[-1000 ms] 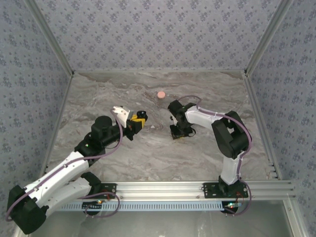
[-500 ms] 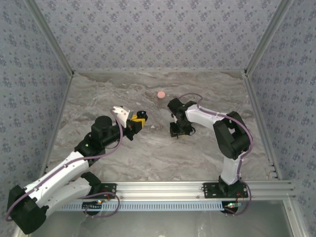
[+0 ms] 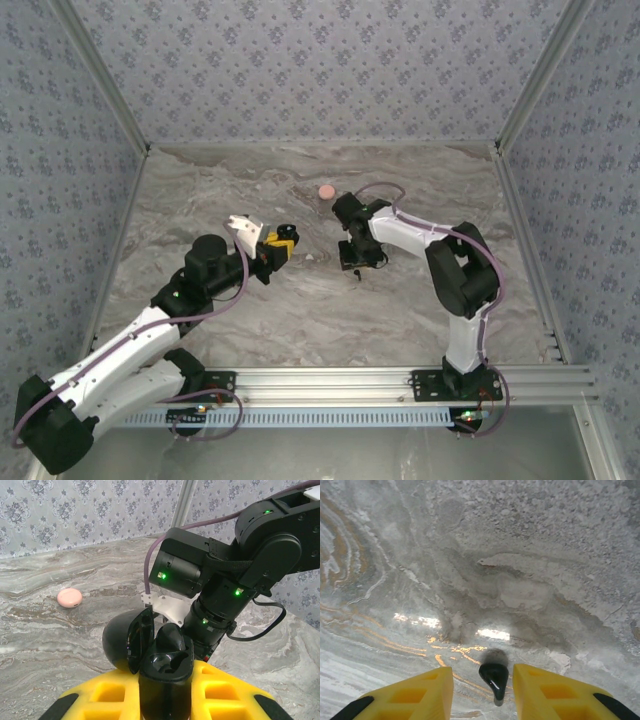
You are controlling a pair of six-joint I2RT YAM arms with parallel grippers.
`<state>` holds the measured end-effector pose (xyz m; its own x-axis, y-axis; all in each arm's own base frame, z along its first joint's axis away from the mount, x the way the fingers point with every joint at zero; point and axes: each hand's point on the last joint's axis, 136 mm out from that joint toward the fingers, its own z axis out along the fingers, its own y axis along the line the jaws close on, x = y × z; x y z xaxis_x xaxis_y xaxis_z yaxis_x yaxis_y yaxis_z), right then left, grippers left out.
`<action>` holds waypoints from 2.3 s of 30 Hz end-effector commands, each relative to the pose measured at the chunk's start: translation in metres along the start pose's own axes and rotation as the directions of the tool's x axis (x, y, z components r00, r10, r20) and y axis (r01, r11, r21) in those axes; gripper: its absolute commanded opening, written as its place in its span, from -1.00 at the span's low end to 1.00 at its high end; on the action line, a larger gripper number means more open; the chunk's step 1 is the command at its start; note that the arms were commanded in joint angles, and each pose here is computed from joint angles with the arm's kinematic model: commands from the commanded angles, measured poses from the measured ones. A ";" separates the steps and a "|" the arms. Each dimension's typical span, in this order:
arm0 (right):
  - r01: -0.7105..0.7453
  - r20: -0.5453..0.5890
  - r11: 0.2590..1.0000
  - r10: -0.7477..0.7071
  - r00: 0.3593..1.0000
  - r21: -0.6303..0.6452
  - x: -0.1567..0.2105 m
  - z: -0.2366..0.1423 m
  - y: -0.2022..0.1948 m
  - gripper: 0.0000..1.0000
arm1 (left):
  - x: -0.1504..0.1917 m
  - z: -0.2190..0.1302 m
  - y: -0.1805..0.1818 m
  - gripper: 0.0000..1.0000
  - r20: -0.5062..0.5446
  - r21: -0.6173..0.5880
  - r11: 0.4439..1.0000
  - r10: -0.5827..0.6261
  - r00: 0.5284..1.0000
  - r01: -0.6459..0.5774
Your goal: Insert wireless bluetooth earbuds into charging case
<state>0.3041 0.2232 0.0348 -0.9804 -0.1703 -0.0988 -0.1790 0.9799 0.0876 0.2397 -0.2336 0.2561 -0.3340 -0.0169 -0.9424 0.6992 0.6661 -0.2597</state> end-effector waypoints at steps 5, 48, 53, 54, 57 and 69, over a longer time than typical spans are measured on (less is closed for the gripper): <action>-0.018 -0.024 0.998 0.020 1.000 0.062 0.003 0.002 -0.005 -0.29 | -0.027 -0.005 -0.009 -0.63 0.077 0.020 1.000 0.013 0.997 -0.015; 0.003 -0.072 0.993 0.005 0.997 0.119 0.014 0.025 -0.008 -0.52 | -0.024 -0.005 -0.009 -0.63 0.070 0.023 1.000 0.008 0.997 -0.009; 0.020 -0.023 0.996 -0.018 1.000 0.086 0.007 0.014 -0.003 -0.52 | -0.018 -0.001 -0.008 -0.63 0.049 0.029 1.000 0.000 0.999 -0.002; 0.025 -0.012 0.997 -0.024 1.000 0.078 0.006 0.012 -0.001 -0.53 | -0.018 0.000 -0.009 -0.63 0.046 0.034 0.999 -0.001 0.999 0.000; 0.042 0.020 0.998 -0.044 0.999 0.052 0.003 0.005 0.002 -0.52 | -0.013 0.006 -0.010 -0.63 0.031 0.048 0.999 -0.005 1.000 0.004; 0.059 0.182 0.995 -0.044 0.982 -0.078 -0.011 -0.030 0.014 -0.54 | 0.009 0.033 -0.008 -0.63 -0.029 0.080 0.995 -0.050 0.998 0.052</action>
<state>0.3065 0.2297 0.0496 -0.9562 -0.1928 -0.2204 -0.2197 0.9699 0.1049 0.2511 -0.2543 0.2243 -0.4194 0.0205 -0.9076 0.7023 0.6409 -0.3100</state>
